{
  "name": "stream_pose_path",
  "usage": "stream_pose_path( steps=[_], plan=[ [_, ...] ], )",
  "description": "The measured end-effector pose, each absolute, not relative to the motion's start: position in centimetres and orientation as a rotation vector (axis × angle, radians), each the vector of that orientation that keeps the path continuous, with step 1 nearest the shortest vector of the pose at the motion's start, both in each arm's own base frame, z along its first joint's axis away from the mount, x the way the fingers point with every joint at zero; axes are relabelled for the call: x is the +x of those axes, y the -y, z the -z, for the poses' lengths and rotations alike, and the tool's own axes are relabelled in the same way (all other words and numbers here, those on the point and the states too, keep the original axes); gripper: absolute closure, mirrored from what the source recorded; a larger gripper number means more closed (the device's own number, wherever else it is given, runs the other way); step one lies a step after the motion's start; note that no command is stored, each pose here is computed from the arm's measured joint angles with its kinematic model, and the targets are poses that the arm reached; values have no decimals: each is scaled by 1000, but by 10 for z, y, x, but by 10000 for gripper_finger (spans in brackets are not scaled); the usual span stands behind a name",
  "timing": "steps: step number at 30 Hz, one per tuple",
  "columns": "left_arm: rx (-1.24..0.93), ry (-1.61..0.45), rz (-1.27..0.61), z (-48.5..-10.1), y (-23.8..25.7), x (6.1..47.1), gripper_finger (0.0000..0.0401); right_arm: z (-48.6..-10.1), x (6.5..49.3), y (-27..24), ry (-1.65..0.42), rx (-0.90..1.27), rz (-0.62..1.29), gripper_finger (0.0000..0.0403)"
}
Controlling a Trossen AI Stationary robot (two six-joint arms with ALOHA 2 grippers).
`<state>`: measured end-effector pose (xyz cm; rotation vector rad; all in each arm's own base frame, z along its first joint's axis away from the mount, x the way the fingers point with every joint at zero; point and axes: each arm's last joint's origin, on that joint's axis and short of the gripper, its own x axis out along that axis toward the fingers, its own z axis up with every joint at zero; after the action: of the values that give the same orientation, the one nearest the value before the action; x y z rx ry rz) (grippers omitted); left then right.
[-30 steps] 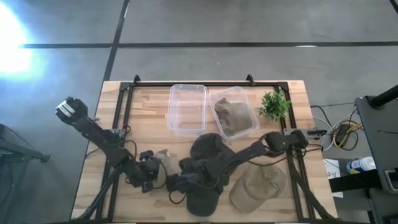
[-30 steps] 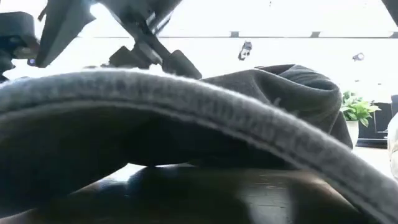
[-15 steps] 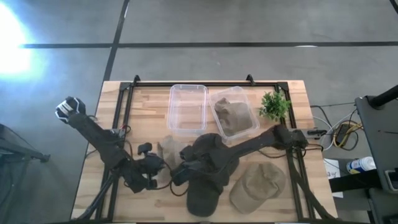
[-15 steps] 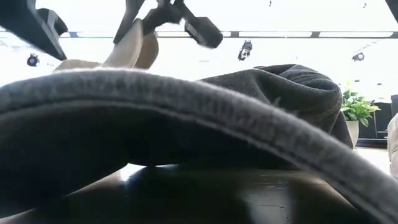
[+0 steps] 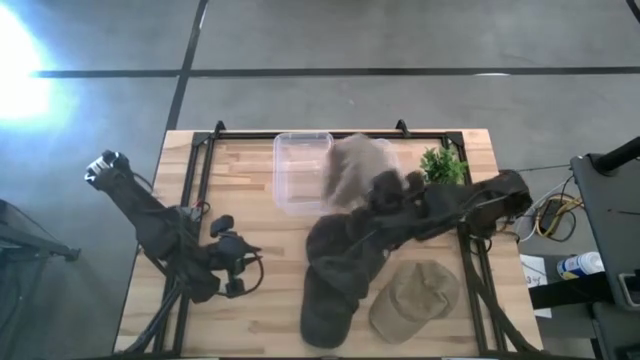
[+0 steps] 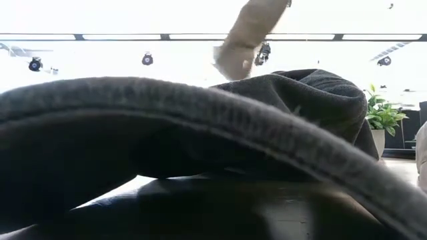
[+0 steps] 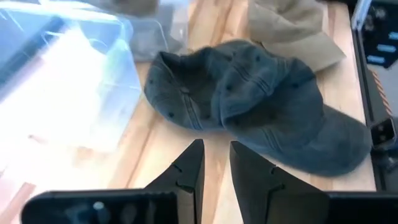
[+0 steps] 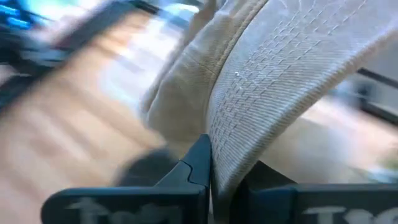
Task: Pick & Place hat
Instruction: Put the left brown cap into the right transparent bin
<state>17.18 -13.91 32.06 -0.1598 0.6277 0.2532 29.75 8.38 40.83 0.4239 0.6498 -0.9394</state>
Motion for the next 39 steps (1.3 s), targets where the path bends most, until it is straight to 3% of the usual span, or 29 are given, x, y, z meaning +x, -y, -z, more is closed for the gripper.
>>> stream_pose_path(
  steps=[12, 19, 23, 26, 30, 39],
  plan=[
    [-204, -642, -317, -306, 136, 169, 330, -415, 257, -41, -676, 375, 986, 390],
    [-187, -631, -338, -305, 136, 171, 330, -357, 263, -9, -1048, 557, 950, 390],
    [-190, -627, -344, -305, 136, 171, 330, -337, 284, 1, -1061, 663, 680, 390],
    [-215, -623, -352, -305, 136, 171, 330, -325, 288, 14, -1115, 751, 590, 390],
    [-261, -615, -367, -305, 136, 171, 330, -298, 285, 35, -1241, 763, 646, 390],
    [-313, -605, -383, -305, 136, 171, 330, -262, 273, 62, -1292, 827, 753, 389]
  ],
)
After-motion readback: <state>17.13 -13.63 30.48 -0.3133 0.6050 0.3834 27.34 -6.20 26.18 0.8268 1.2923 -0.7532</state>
